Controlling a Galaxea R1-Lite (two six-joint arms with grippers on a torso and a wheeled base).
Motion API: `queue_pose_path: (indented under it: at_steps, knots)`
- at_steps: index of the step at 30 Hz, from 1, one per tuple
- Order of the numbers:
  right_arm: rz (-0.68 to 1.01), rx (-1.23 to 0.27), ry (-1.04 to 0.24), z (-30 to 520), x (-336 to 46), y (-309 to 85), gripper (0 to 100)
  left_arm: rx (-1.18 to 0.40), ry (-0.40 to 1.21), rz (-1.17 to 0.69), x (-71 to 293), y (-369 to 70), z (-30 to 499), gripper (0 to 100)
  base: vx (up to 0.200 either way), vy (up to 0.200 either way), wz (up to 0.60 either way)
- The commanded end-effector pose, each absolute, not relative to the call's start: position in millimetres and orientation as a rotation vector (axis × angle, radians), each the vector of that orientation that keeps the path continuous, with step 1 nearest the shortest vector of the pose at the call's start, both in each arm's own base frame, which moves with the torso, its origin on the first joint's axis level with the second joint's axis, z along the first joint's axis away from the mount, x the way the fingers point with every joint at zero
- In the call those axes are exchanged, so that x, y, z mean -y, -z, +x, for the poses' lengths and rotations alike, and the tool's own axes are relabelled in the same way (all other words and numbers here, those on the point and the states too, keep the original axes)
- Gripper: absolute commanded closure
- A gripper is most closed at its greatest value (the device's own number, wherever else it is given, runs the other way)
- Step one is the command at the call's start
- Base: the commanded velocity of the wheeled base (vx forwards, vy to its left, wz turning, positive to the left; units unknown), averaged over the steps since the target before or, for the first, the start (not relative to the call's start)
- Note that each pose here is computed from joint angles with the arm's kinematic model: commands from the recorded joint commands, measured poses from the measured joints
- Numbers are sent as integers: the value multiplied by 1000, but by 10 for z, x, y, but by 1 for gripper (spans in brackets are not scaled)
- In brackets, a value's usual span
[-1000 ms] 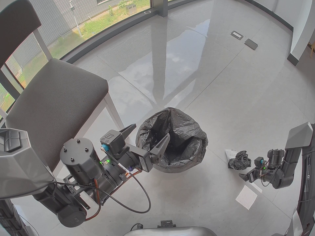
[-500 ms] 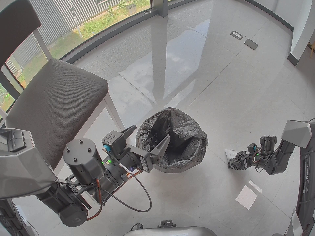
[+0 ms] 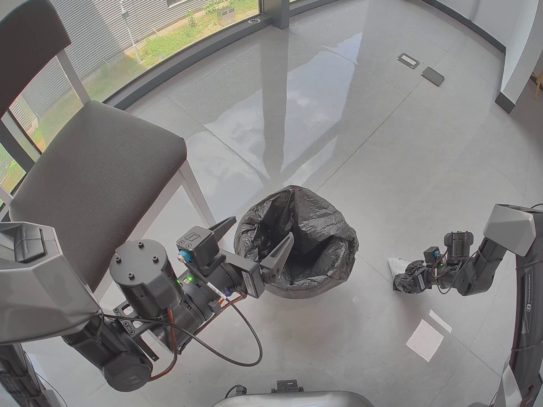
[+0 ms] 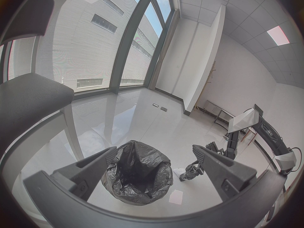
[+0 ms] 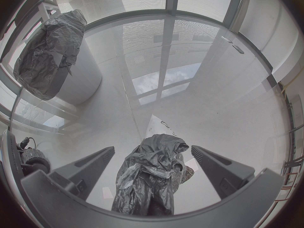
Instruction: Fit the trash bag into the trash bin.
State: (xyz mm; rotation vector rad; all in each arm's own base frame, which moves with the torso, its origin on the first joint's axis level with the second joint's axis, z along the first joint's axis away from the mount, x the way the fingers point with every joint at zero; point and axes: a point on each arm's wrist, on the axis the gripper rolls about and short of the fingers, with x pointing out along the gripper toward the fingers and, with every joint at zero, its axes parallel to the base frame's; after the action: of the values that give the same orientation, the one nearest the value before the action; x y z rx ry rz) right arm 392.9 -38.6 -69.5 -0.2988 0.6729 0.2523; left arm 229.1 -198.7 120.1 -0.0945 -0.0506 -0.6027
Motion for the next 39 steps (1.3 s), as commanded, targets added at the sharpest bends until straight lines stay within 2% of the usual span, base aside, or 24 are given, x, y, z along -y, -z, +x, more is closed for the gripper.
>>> queue_pose_path:
  at_steps: [1, 11, 16, 21, 27, 34, 36, 39]
  knots:
    - [-300, -673, -251, 3933, 382, 691, 100, 68, 602, -104, 1981, -1227, 2289, 0, 0, 0, 0]
    - [-305, -696, -248, 3846, 375, 703, 100, 72, 599, -107, 1980, -1233, 2302, 0, 0, 0, 0]
    - [-334, -664, -251, 3726, 356, 485, 100, 68, 598, -122, 1981, -1232, 2310, 0, 0, 0, 0]
    - [-364, -549, -253, 3611, 254, 15, 100, 66, 598, -121, 1956, -1241, 2288, 0, 0, 0, 0]
    - [-412, -348, -280, 3420, 6, -922, 100, 81, 597, -127, 1935, -1292, 2264, 0, 0, 0, 0]
    - [-453, -164, -400, 3101, -501, -1755, 100, 75, 592, -125, 1925, -1281, 2254, 0, 0, 0, 0]
    - [-457, -146, -418, 3059, -563, -1840, 100, 74, 592, -124, 1923, -1278, 2252, 0, 0, 0, 0]
    - [-470, -102, -515, 2881, -845, -2087, 100, 77, 594, -123, 1924, -1286, 2252, 0, 0, 0, 0]
